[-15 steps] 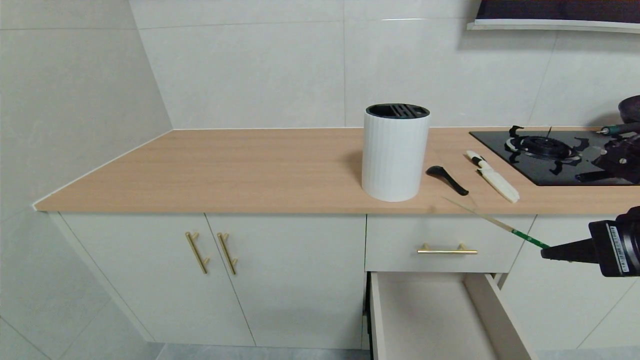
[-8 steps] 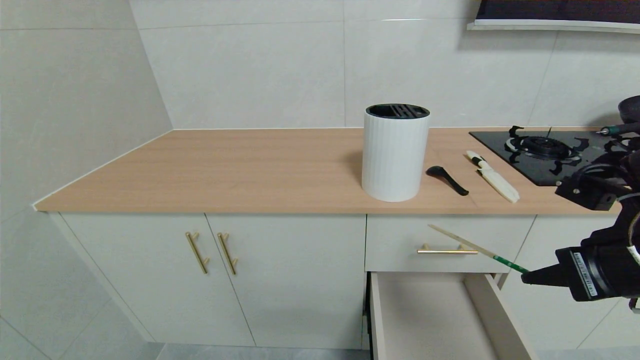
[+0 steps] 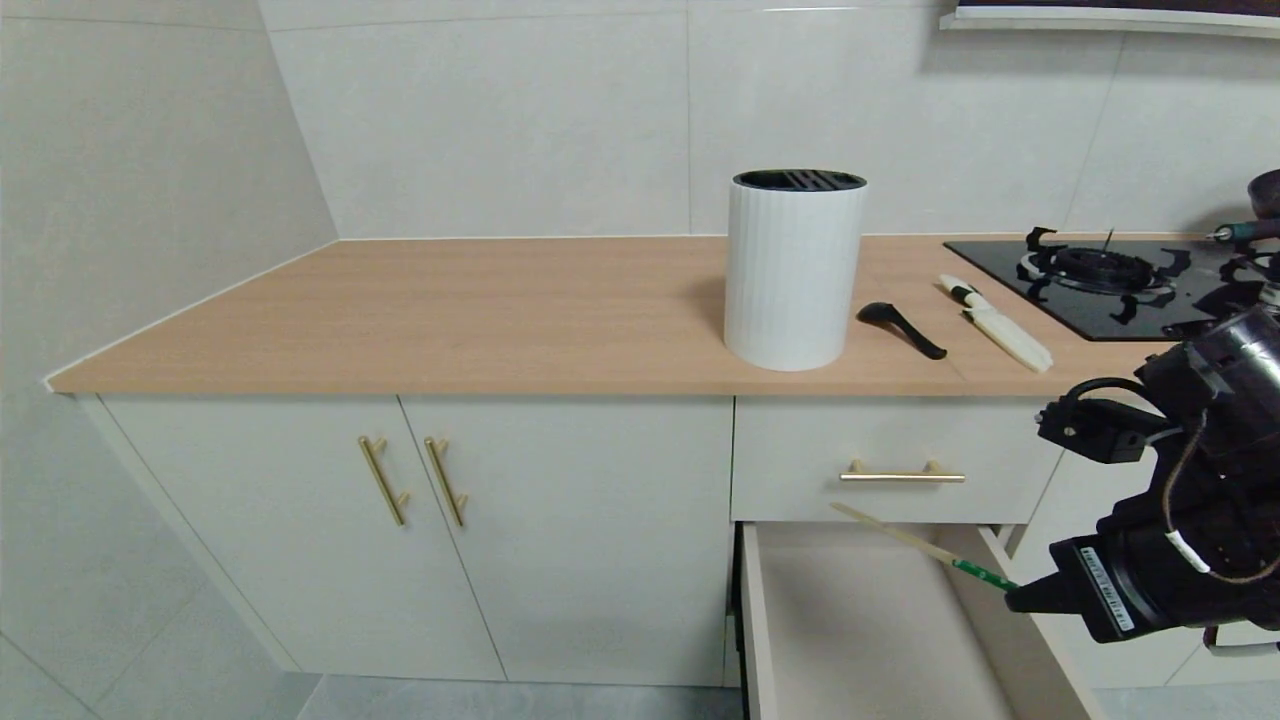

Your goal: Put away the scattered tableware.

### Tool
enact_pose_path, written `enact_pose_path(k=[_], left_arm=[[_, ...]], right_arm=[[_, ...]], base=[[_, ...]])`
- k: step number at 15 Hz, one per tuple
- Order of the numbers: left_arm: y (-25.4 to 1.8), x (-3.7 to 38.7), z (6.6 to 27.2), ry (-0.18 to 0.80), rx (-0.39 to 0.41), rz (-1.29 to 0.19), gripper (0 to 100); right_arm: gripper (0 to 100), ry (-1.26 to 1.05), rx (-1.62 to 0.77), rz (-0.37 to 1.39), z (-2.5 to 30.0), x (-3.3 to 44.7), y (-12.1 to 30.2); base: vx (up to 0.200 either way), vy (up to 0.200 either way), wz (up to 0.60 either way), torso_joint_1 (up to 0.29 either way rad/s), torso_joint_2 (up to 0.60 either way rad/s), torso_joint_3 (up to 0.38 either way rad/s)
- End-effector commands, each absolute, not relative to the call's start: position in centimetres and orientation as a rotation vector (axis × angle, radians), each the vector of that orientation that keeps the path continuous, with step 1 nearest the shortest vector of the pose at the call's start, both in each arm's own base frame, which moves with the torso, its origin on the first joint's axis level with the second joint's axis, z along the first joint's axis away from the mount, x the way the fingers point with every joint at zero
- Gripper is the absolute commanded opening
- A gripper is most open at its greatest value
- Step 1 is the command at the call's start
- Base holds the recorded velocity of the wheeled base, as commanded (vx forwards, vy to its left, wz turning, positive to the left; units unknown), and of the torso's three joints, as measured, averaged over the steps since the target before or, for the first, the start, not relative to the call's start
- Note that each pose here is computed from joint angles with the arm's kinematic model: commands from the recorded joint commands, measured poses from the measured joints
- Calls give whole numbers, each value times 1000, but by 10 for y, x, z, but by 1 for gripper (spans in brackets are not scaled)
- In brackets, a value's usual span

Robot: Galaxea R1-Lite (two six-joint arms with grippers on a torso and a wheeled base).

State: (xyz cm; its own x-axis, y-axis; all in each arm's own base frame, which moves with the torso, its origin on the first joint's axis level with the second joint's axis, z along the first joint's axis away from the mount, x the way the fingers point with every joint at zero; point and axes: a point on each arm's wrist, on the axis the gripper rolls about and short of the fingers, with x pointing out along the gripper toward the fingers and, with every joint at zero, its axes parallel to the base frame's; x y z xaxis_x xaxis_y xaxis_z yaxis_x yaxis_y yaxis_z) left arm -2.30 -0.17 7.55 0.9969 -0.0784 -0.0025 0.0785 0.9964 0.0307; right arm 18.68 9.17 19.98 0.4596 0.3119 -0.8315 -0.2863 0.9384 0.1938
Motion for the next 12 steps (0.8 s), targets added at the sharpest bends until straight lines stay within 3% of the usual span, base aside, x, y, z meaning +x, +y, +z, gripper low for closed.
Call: enact_pose_path(k=[1, 12], left_arm=[[-2, -23, 75, 3, 30, -78, 100], [-2, -23, 75, 3, 30, -78, 100]], right_arm=[[0, 1059, 21, 364, 194, 191, 94], [0, 1106, 9, 352, 169, 209, 103]], base=[[0, 0, 0, -168, 471, 290], [0, 0, 0, -121, 434, 300]])
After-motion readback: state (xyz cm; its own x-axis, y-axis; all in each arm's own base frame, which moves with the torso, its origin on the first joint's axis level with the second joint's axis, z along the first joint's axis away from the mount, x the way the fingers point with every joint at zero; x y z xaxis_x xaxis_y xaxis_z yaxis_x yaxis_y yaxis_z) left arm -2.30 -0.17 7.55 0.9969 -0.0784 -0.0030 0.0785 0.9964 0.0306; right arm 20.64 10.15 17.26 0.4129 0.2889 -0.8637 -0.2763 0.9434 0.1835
